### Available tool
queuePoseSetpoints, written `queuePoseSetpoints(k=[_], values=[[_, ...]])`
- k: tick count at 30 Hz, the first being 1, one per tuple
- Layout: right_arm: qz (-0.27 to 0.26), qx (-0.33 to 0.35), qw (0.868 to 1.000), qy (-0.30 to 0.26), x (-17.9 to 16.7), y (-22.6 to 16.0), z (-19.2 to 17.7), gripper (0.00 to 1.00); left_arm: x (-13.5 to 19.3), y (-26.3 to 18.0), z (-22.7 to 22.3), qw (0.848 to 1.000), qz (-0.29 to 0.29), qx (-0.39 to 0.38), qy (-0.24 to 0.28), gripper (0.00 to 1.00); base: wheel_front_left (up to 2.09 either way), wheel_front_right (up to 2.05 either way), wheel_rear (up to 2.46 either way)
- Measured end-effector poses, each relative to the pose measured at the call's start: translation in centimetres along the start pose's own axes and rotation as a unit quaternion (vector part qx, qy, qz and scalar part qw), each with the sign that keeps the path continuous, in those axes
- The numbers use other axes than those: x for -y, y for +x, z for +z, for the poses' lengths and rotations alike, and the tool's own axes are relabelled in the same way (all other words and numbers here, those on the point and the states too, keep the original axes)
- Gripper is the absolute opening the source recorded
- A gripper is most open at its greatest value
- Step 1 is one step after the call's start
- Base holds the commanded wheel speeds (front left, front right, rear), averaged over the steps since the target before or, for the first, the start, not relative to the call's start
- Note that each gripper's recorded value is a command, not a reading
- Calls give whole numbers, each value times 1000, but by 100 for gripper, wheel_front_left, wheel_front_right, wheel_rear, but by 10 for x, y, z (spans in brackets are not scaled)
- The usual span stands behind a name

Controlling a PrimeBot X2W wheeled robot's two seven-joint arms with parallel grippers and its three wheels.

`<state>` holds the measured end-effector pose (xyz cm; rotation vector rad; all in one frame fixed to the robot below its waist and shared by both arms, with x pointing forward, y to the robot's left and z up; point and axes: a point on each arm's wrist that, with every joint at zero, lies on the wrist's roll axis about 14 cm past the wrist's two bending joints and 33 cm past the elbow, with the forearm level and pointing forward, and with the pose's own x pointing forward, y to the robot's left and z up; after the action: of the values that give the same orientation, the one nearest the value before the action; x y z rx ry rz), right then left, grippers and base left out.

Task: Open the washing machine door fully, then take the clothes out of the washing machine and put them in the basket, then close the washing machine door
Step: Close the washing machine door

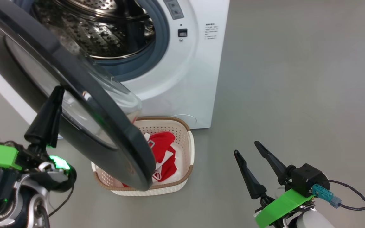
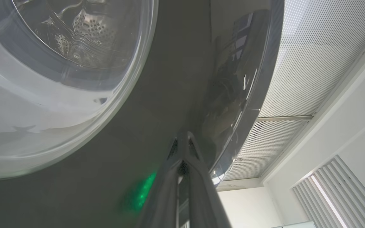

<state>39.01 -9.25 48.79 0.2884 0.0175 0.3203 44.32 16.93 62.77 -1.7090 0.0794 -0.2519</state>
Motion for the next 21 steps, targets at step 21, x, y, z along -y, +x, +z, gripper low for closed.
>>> queuePoseSetpoints(k=[21], values=[[-44, 1, 999, -3, 32, -3, 2, 100, -7, 65, -32, 999, -23, -22, -20, 0, 0, 0, 0]])
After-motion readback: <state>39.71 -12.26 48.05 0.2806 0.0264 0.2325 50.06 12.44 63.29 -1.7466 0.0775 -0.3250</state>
